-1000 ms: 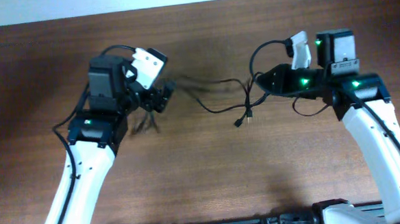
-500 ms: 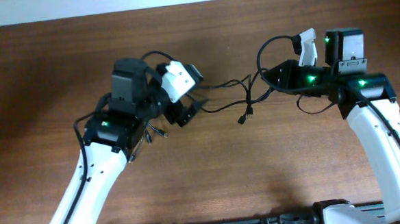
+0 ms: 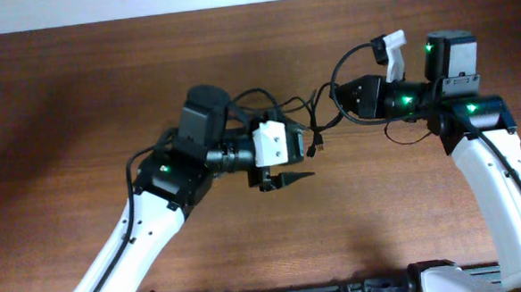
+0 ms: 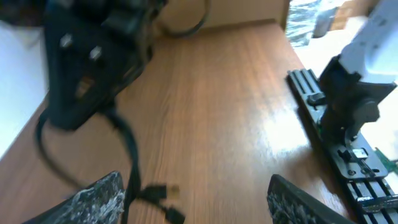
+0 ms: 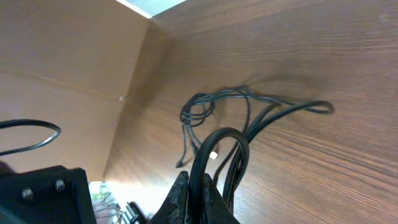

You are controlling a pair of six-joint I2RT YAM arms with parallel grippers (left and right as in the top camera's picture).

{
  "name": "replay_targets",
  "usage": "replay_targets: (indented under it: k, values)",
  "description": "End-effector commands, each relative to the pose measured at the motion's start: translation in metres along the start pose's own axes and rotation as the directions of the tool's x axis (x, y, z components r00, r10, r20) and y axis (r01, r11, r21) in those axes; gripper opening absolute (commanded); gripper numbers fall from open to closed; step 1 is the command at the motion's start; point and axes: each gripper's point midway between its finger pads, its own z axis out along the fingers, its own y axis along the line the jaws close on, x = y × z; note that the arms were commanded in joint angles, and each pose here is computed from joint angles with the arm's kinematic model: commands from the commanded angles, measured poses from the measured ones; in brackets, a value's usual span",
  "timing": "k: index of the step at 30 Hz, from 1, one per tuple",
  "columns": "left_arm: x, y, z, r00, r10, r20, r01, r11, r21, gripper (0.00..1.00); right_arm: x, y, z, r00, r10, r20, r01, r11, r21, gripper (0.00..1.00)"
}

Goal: Untangle cables

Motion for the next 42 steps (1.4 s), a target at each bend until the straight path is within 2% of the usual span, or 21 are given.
replay_targets:
  k: [1,5,11,17,20,25,31,37,42]
  values:
    - [-0.014,-0.006,0.007,0.995,0.084,0.045,-0.085,0.996,0.037,0.71,0.003,0.025,-0.006,0.999,-0.05,-0.013,0.048,0.991,-0.124,0.04]
    - [0.001,-0.002,0.021,0.998,0.064,0.007,-0.064,0.997,0.04,0.58,0.003,0.031,-0.007,0.998,-0.059,-0.017,0.055,0.986,-0.158,0.04]
    - [0.011,0.007,0.03,0.999,0.049,-0.007,-0.049,0.998,0.03,0.46,0.003,0.031,-0.007,0.998,-0.062,-0.017,0.059,0.986,-0.158,0.04]
    - [0.02,0.04,0.029,0.996,0.02,-0.087,-0.032,0.99,-0.137,0.5,0.003,0.031,-0.007,0.998,-0.064,-0.017,0.06,0.986,-0.158,0.04]
    - [0.019,0.042,0.029,0.996,0.028,-0.081,-0.039,0.989,-0.144,0.55,0.003,0.031,-0.007,0.998,-0.063,-0.017,0.059,0.986,-0.158,0.04]
    - [0.027,0.042,0.035,0.996,-0.024,-0.085,0.013,0.991,-0.134,0.53,0.004,0.031,-0.007,0.998,-0.063,-0.018,0.059,0.985,-0.162,0.04]
    - [0.02,0.031,0.046,0.997,-0.004,-0.072,-0.003,0.995,-0.096,0.53,0.004,0.031,-0.007,0.998,-0.063,-0.018,0.059,0.985,-0.161,0.04]
    - [0.013,0.026,0.052,0.998,0.022,-0.057,-0.027,0.996,-0.086,0.45,0.004,0.031,-0.007,0.998,-0.063,-0.018,0.059,0.985,-0.161,0.04]
    - [0.016,0.03,0.051,0.997,0.02,-0.073,-0.028,0.994,-0.106,0.44,0.004,0.031,-0.007,0.998,-0.063,-0.018,0.059,0.985,-0.161,0.04]
